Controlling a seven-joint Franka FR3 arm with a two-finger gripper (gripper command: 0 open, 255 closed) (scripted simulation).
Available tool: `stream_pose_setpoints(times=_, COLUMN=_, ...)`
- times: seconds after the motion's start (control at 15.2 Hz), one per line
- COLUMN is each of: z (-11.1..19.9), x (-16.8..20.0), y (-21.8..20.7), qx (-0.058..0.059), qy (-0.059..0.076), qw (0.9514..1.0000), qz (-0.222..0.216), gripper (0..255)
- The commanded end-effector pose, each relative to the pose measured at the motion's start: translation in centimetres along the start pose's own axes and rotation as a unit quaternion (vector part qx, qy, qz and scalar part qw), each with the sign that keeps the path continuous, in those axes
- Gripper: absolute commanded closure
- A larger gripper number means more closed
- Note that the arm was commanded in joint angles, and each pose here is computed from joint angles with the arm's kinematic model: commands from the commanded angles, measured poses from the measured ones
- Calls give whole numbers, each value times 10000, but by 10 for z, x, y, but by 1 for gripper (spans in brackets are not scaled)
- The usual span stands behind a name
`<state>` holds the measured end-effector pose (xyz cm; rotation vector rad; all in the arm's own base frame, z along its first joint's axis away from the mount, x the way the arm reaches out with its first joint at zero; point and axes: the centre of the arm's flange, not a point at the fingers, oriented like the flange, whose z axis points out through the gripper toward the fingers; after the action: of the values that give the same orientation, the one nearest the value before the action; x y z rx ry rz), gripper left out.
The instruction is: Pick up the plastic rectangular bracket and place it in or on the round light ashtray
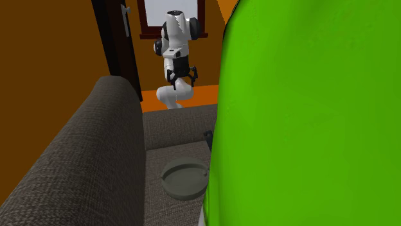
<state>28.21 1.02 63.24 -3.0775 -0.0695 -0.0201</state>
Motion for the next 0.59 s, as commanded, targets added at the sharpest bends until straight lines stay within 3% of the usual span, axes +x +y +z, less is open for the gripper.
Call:
stream_pose_setpoints(times=0.0, z=0, x=0, y=0, qx=0, qy=0, qw=10000, qz=0, gripper=0)
stream_pose_setpoints(times=0.53, z=58, x=92, y=-26, qx=-71, qy=-225, qw=9989, qz=-403, gripper=0)
